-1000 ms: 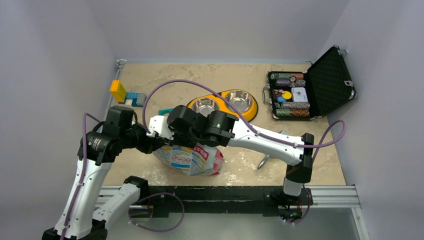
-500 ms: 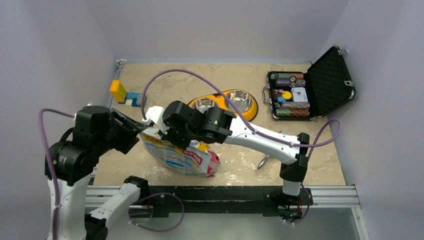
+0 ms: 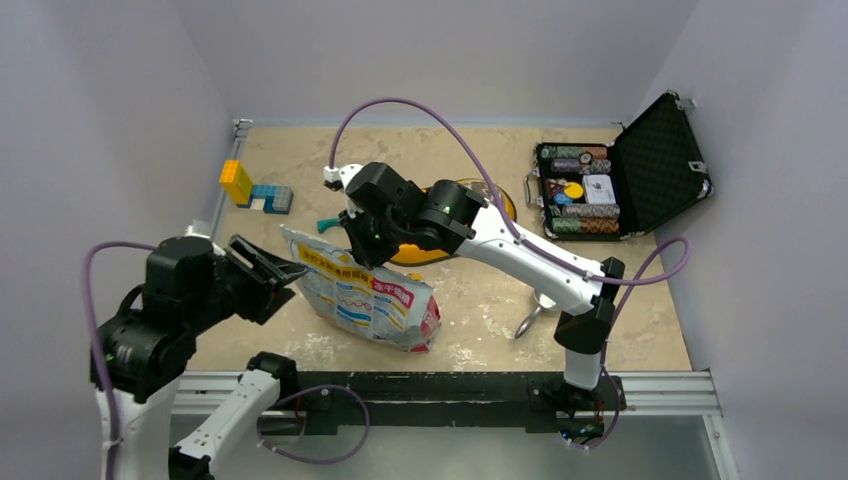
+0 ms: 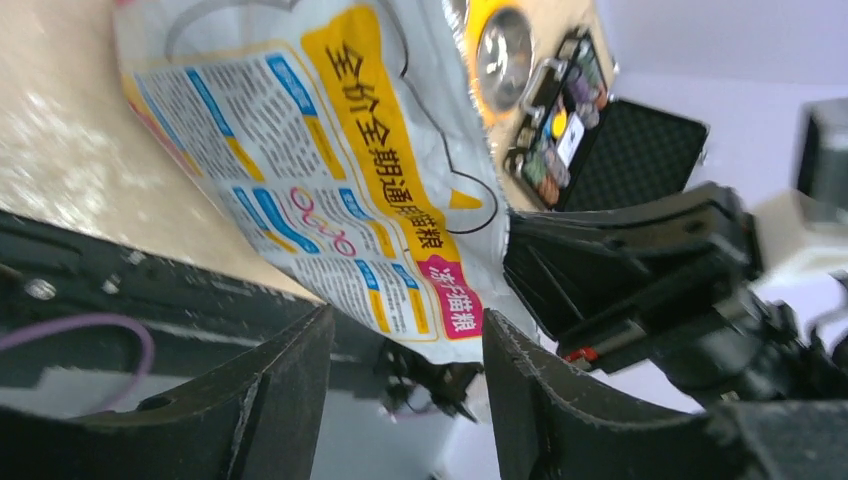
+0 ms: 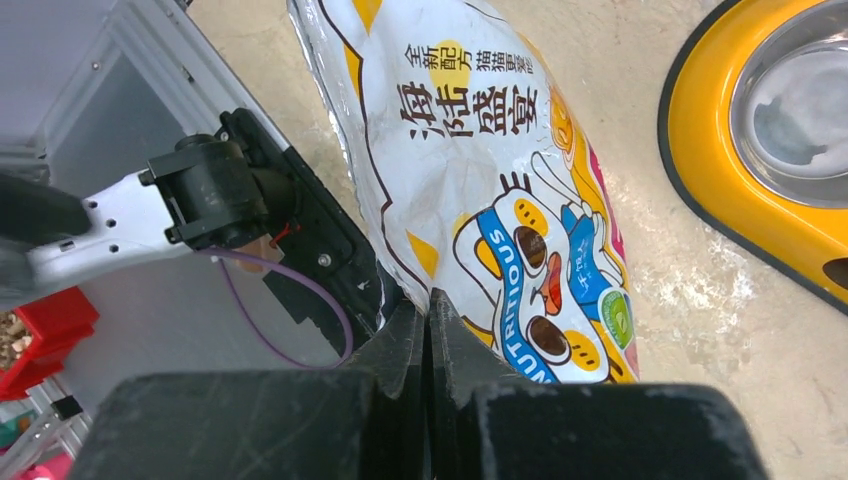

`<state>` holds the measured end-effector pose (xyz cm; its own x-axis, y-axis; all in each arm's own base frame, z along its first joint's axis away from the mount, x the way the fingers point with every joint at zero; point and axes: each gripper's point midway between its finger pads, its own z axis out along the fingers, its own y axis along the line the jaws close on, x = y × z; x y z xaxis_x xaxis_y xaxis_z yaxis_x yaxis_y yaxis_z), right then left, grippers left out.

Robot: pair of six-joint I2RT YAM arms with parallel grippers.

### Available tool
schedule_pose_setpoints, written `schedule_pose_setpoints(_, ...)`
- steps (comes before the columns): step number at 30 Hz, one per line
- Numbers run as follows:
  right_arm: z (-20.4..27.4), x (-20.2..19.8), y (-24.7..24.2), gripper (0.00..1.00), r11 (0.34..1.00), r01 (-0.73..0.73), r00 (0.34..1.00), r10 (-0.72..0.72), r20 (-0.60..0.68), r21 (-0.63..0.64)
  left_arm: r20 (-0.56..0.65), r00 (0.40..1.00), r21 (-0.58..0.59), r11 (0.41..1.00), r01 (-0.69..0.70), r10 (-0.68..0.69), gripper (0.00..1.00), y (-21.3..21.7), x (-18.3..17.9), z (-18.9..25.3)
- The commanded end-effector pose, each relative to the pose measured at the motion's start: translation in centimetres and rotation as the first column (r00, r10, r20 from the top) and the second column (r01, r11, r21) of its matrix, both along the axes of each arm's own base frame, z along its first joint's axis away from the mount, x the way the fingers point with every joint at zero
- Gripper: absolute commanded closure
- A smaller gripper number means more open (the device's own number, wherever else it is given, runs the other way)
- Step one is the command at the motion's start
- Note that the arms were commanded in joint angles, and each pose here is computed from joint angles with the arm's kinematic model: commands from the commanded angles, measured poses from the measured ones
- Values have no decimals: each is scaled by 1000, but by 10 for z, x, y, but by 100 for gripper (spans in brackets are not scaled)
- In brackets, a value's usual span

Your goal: Serve the pet food

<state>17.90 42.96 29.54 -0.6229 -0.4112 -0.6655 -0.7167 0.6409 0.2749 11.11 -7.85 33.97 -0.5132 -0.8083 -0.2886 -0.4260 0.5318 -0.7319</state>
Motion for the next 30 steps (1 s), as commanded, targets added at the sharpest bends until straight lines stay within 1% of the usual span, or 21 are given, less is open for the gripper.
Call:
schedule_pose_setpoints(1, 89, 9, 20, 100, 950, 2, 995, -34, 96, 312, -6, 995, -314, 945, 93, -100, 38, -53, 20, 1)
schedule_pose_setpoints(4, 80, 5, 19, 100, 950, -28, 995, -2, 98, 311, 16, 997, -490, 868, 77, -80, 36, -70, 38, -1)
schedule_pose_setpoints(6, 77, 5, 15, 100, 953, -37, 993, 0, 122, 301, -1, 998, -530, 846, 55, -65, 36, -74, 45, -4)
schedule_pose_setpoints(9, 73, 4, 12, 100, 958, -45, 992, 8, 129, 284, 5, 997, -515, 855, 63, -71, 32, -77, 57, 3)
schedule_pose_setpoints(13, 76, 2, 11, 100, 956, -61, 990, 22, 138, 286, -30, 994, -507, 859, 72, -101, 32, -84, 64, 7)
schedule_pose_setpoints(14, 78, 2, 11, 100, 955, -63, 990, 22, 142, 291, -40, 994, -506, 860, 66, -99, 35, -84, 65, 6)
schedule_pose_setpoints(16, 81, 3, 10, 100, 954, -59, 989, 16, 146, 295, -83, 994, -495, 869, 25, -76, 47, -80, 60, -1)
schedule_pose_setpoints(17, 82, 3, 10, 100, 953, -60, 989, 17, 147, 296, -109, 992, -490, 872, 3, -64, 50, -76, 54, -6)
schedule_pose_setpoints(22, 80, 3, 10, 100, 954, -63, 989, 21, 146, 293, -158, 984, -505, 863, -12, -78, 48, -76, 38, -20)
schedule_pose_setpoints(25, 80, 2, 12, 100, 952, -68, 989, 26, 145, 297, -156, 984, -497, 868, -1, -88, 43, -75, 35, -23)
schedule_pose_setpoints(27, 81, 3, 14, 100, 952, -69, 989, 26, 145, 299, -160, 982, -490, 871, 11, -103, 41, -77, 35, -26)
schedule_pose_setpoints(28, 82, 3, 14, 100, 951, -67, 989, 24, 146, 302, -164, 980, -486, 873, 20, -114, 42, -78, 36, -27)
schedule_pose_setpoints(30, 83, 4, 14, 100, 951, -64, 989, 20, 146, 302, -161, 977, -485, 873, 47, -141, 46, -83, 39, -27)
